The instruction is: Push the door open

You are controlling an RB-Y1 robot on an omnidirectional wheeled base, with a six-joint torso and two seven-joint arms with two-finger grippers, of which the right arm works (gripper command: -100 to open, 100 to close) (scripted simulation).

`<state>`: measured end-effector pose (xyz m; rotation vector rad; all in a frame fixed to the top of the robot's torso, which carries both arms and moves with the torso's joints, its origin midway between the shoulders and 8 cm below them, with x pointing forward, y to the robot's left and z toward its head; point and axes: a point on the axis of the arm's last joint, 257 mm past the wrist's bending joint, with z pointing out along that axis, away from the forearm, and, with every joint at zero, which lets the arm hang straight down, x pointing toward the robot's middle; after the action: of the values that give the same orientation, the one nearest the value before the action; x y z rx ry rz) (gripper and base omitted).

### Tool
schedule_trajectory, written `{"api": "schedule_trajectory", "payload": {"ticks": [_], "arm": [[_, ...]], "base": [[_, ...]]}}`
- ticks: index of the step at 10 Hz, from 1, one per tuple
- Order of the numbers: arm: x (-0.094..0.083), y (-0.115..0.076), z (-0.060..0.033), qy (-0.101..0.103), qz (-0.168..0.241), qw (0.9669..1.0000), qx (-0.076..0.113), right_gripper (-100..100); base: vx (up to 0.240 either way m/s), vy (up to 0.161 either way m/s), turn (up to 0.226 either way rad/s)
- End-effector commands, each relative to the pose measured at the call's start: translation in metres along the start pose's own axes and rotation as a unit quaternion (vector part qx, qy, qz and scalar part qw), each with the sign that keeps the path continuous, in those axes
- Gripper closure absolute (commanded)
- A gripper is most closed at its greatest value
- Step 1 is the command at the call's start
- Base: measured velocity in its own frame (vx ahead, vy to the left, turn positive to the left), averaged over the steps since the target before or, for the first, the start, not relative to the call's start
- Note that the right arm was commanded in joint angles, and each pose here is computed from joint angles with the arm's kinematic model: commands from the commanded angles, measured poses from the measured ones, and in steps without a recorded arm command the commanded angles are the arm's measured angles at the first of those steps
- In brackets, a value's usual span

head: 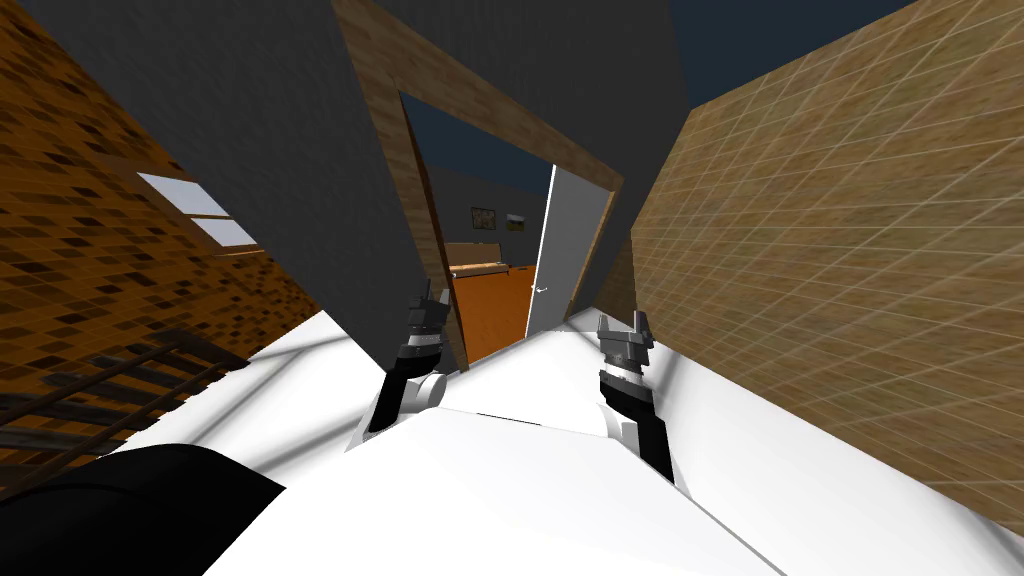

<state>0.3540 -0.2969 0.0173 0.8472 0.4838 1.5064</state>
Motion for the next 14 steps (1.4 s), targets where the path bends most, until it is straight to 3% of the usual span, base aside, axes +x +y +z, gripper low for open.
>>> {"api": "schedule_trajectory", "payload": {"ticks": [1,14], "arm": [[0.001,-0.010,-0.0009,0.005,-0.001,1.0000,0.007,-100],[0.016,-0.107,-0.0173,0.051,-0.010,0.9959,0.074,-100]], "base": [[0.141,-0.013,0.010],[0.100,-0.052,0.026]]}}
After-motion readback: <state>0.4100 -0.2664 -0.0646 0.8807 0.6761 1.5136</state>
